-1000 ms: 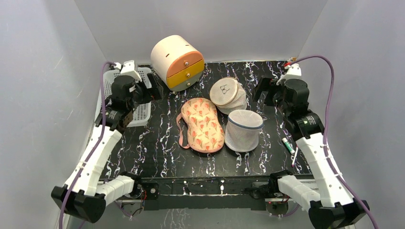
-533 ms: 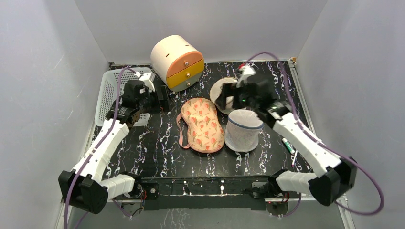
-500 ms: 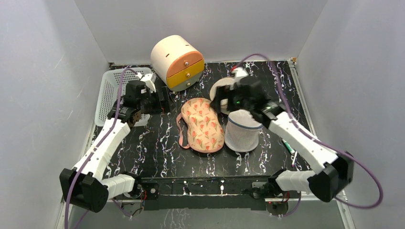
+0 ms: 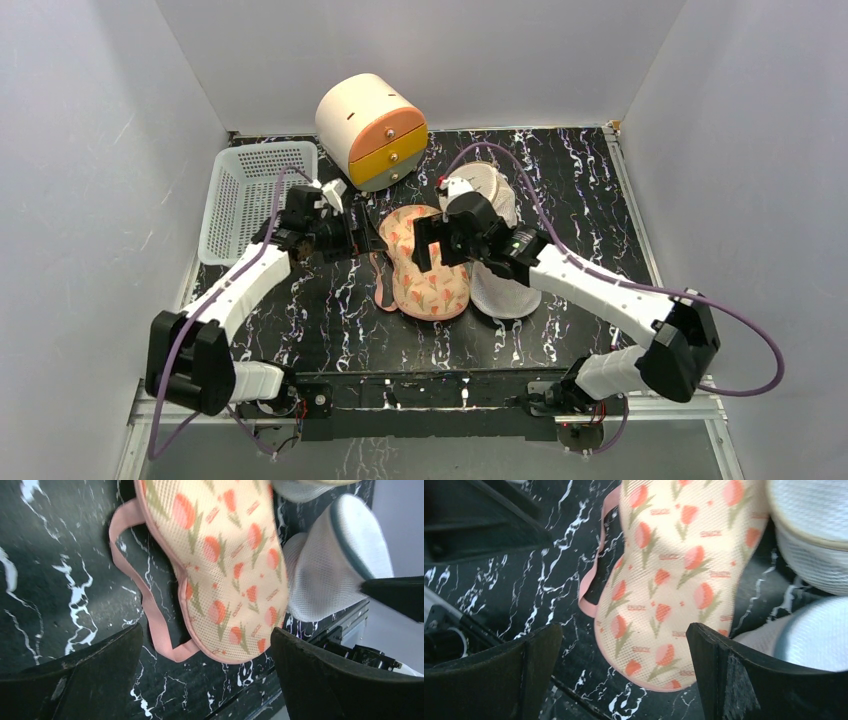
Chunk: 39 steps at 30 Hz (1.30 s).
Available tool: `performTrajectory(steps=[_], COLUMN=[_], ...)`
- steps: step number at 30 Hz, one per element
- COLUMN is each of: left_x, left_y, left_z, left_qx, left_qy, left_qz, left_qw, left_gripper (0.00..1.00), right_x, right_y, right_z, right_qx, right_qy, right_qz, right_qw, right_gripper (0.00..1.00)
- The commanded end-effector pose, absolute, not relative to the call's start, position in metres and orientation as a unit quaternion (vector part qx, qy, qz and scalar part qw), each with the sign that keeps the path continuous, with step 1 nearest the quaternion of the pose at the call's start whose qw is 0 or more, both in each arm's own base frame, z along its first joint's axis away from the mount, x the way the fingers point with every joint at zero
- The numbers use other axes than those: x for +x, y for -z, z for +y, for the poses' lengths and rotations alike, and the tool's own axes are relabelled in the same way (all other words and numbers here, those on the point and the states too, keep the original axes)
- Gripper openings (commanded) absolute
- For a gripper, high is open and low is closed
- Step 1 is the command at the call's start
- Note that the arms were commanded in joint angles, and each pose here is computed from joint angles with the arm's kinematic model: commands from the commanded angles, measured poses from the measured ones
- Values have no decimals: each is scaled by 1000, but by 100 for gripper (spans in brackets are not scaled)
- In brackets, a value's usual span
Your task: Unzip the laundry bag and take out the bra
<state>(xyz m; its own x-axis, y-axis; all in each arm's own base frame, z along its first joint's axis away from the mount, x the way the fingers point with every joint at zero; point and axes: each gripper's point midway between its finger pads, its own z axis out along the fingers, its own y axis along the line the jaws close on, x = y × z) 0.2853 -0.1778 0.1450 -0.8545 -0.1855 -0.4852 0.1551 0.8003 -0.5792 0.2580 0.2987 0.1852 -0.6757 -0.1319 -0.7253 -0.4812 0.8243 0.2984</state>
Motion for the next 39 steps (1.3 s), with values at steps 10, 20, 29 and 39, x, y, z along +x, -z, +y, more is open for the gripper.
performTrajectory(steps=[10,20,29,39], left_x=[283,344,414,466], left_y=[-76,-49,-77,-143], left_z=[-245,-297,-378,-389], left_qx=[-34,-50,-21,84], left_qy=[381,357,401,370], left_qz=[907,912,876,862], left_qw=[177,196,266,336], left_gripper=[96,81,74,94], right_x=[285,295,294,274], right_y=[-229,-194,-180,-151], right_z=[179,145,138,157], right_qx=[-78,-39,30,27], right_qy=[6,29,-38,-97], right_qz=[888,907,911,932], right_qw=[453,419,409,348], right_gripper=[98,95,90,91])
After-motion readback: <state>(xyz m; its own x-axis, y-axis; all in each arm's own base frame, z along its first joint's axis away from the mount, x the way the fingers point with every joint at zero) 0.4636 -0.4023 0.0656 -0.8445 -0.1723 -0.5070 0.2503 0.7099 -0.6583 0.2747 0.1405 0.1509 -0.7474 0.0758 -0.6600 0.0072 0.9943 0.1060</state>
